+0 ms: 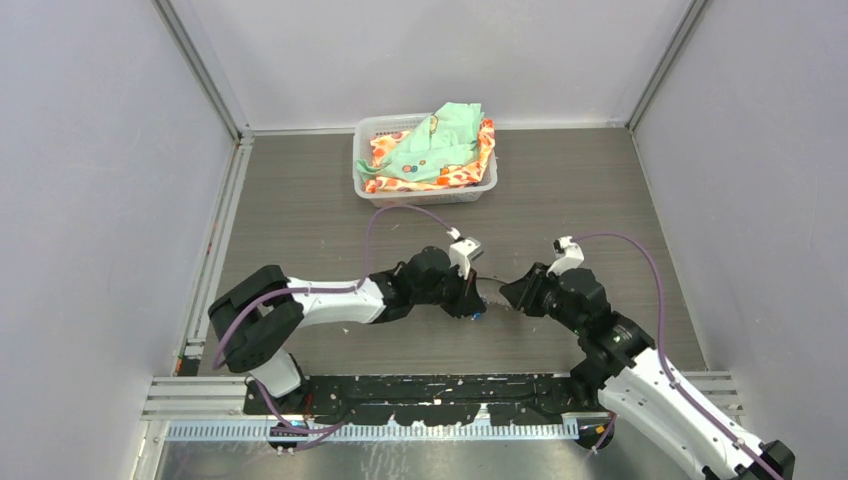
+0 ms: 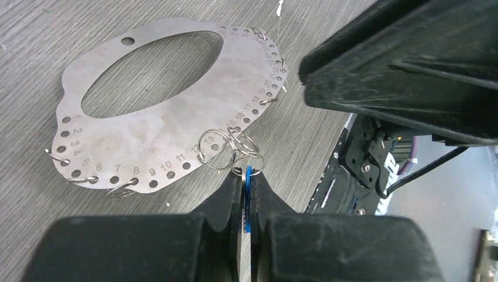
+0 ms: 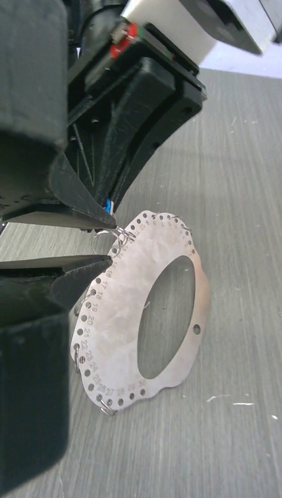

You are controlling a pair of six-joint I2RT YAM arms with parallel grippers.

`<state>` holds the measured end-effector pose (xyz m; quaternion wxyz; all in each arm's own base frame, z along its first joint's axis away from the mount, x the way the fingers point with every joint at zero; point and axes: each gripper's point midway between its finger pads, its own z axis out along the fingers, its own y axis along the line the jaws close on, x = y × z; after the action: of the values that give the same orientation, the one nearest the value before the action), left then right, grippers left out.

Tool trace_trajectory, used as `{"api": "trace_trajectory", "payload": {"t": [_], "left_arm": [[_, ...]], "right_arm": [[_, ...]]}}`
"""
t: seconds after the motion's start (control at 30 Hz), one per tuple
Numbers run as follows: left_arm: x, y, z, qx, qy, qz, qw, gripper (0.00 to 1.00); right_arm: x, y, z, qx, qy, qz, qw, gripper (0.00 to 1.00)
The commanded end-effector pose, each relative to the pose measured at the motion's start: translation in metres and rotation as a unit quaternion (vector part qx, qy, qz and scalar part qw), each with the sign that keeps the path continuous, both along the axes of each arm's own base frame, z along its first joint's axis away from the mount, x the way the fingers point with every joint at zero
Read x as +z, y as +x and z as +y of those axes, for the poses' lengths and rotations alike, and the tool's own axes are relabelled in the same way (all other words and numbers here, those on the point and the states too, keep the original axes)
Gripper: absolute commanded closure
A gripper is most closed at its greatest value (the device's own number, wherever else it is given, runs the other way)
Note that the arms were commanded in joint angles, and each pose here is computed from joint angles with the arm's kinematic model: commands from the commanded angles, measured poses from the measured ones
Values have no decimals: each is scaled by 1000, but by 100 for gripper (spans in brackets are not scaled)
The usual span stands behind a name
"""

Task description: Remove the keys from the keyring

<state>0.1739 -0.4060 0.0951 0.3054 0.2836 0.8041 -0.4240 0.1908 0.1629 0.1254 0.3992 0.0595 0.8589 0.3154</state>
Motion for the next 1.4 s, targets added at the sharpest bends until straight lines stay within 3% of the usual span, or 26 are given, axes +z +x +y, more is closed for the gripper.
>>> {"api": "trace_trajectory", "payload": {"t": [0.0, 0.3, 0.57, 0.9, 1.13, 1.37], "left_arm": [[17, 2, -1, -7, -4, 63, 998, 100], [44, 19, 2, 14, -45, 172, 984, 100], [68, 27, 5, 25, -72, 281, 957, 100], [99, 26, 7, 24, -86, 319, 944, 100], [100, 29, 13, 25, -90, 331, 939, 100], [96, 31, 22, 28, -73, 349, 934, 100]], "right_arm": [[26, 12, -3, -6, 9, -94, 996, 71], [32, 10, 8, 47, -12, -151, 987, 70], [51, 21, 18, 66, -30, -219, 973, 69], [59, 16, 35, 97, -67, -261, 958, 70], [55, 36, 12, 46, -170, -306, 936, 68], [49, 40, 19, 66, -184, -367, 909, 63]]}}
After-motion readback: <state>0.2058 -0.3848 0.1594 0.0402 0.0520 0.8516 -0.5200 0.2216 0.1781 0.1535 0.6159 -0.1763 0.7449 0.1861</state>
